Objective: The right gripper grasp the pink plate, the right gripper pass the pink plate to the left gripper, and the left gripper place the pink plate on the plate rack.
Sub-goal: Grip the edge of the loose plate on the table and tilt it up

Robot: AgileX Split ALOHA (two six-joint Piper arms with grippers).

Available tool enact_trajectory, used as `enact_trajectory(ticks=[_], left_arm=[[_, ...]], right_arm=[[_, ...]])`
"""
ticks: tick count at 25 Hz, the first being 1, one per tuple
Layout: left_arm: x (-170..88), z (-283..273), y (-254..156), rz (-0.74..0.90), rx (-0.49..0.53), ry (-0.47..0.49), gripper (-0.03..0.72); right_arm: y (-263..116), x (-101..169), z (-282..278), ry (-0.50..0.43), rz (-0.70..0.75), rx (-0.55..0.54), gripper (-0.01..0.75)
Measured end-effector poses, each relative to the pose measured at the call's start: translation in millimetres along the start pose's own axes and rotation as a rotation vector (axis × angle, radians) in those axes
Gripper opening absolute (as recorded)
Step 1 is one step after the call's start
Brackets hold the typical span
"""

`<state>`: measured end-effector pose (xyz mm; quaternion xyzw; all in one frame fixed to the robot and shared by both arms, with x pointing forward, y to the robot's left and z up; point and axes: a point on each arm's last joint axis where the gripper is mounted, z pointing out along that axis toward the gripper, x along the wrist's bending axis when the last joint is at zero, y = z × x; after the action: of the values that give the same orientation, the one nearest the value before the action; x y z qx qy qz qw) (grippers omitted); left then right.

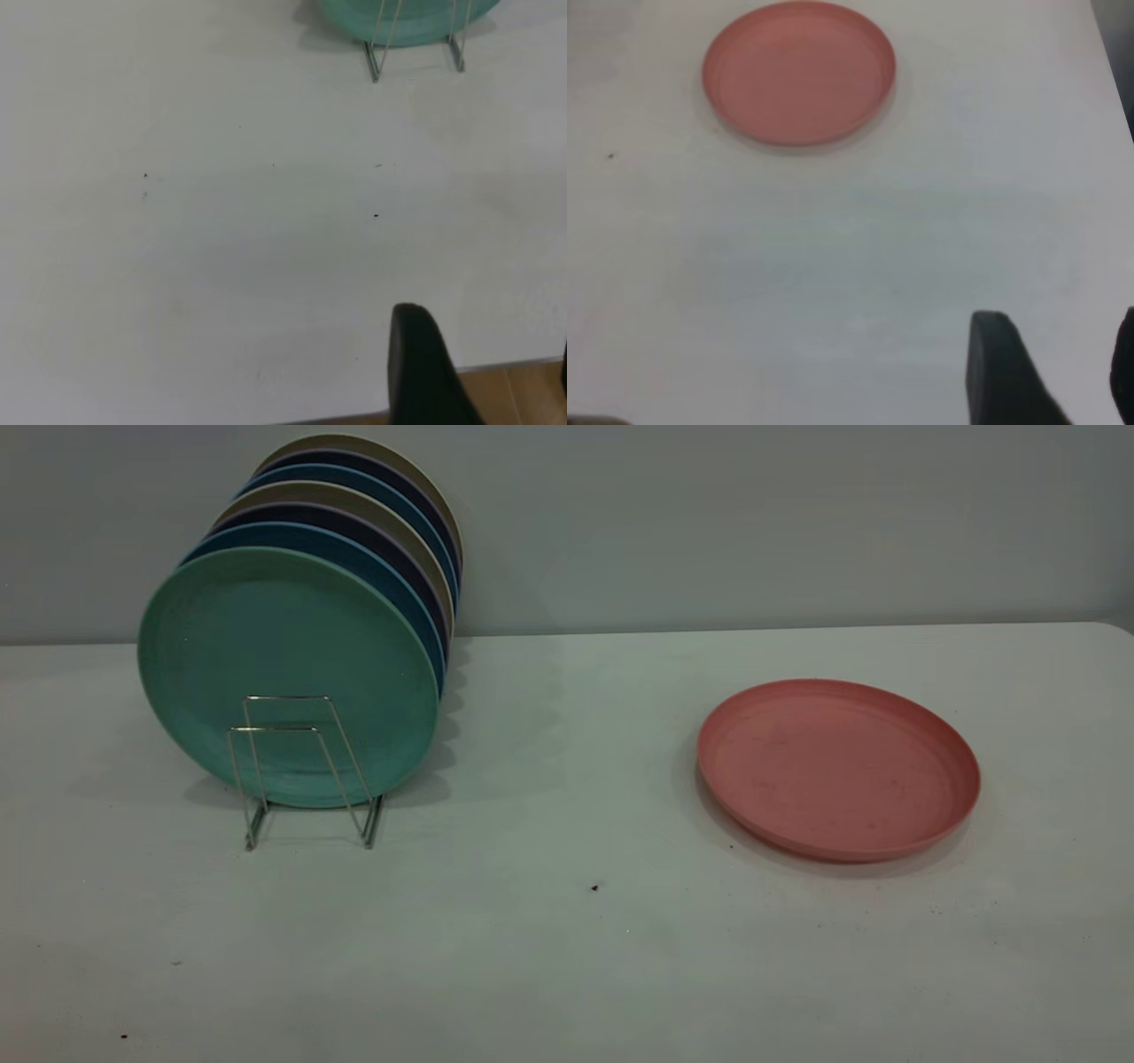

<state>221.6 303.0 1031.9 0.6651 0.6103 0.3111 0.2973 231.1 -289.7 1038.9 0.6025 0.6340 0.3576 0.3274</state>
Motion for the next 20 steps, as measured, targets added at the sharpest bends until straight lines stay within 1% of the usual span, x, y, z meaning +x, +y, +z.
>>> enact_trajectory(ticks=[20], left_arm=[[0.0,0.0,0.0,0.0,0.0,0.0,0.412]], right_arm=[[0.0,0.0,0.0,0.0,0.0,0.0,0.32]])
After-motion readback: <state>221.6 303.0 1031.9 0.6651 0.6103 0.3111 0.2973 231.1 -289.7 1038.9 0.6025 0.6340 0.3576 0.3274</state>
